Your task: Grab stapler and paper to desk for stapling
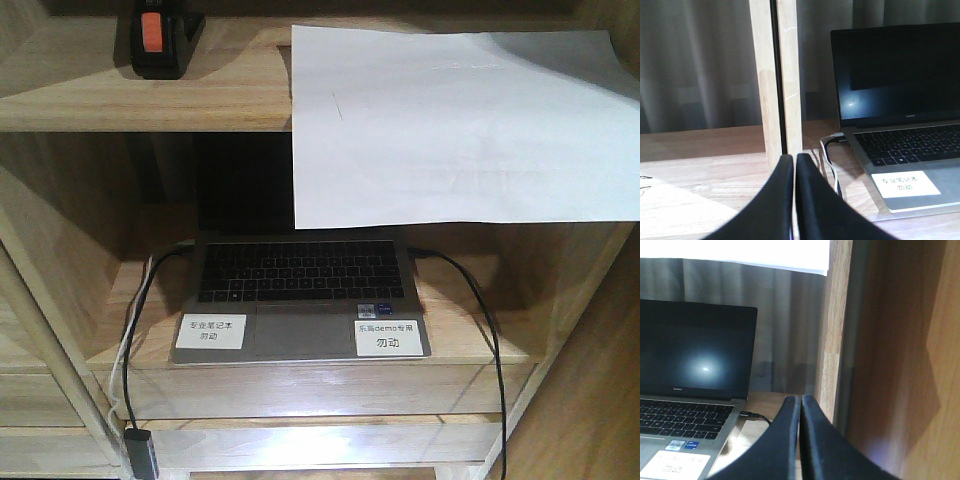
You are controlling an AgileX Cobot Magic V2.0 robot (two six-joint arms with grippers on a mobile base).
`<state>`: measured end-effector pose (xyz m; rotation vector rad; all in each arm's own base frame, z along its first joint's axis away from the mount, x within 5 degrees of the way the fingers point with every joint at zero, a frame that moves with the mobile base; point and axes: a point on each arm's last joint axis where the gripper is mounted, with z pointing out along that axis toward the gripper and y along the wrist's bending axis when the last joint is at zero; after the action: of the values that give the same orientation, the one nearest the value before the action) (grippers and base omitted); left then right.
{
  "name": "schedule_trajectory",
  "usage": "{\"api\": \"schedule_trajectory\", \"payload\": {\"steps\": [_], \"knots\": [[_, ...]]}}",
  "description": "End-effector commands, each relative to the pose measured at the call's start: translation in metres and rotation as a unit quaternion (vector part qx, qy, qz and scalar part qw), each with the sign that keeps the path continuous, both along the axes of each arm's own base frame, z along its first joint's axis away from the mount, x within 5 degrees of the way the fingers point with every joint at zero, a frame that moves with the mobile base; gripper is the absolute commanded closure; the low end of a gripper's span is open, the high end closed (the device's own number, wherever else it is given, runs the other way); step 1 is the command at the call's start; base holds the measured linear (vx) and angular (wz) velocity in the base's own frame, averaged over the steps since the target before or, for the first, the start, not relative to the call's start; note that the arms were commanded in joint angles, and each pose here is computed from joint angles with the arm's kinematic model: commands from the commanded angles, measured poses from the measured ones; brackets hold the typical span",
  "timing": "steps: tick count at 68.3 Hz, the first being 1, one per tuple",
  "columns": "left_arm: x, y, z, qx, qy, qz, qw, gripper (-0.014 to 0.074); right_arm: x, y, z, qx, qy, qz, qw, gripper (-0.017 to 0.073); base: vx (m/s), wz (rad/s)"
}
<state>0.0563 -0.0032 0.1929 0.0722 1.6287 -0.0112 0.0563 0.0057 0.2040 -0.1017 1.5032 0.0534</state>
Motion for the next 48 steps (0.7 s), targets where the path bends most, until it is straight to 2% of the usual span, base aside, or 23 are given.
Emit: {"api": "schedule_trajectory", "payload": {"steps": [1,15,29,37,48], "knots": [[0.000,0.000,0.003,-0.007,-0.036,0.001,0.999,0.0600,0.000,0.000,-0.001,0.001,-0.026,0.002,1.000,0.0568,0.00,0.00],[0.000,0.000,0.004,-0.008,-0.041,0.001,0.999,0.0600,0.000,0.000,-0.001,0.001,-0.026,0.002,1.000,0.0568,0.00,0.00],[-0.001,0.001,0.016,-0.012,-0.106,0.004,0.994,0.0600,0.000,0.000,-0.001,0.001,-0.027,0.002,1.000,0.0568,0.00,0.00],[-0.005,0.001,0.032,-0.014,-0.153,0.006,0.988,0.0600,0.000,0.000,-0.001,0.001,-0.027,0.002,1.000,0.0568,0.00,0.00],[-0.014,0.002,0.069,-0.017,-0.204,0.005,0.979,0.0600,0.000,0.000,-0.001,0.001,-0.027,0.002,1.000,0.0568,0.00,0.00]]}}
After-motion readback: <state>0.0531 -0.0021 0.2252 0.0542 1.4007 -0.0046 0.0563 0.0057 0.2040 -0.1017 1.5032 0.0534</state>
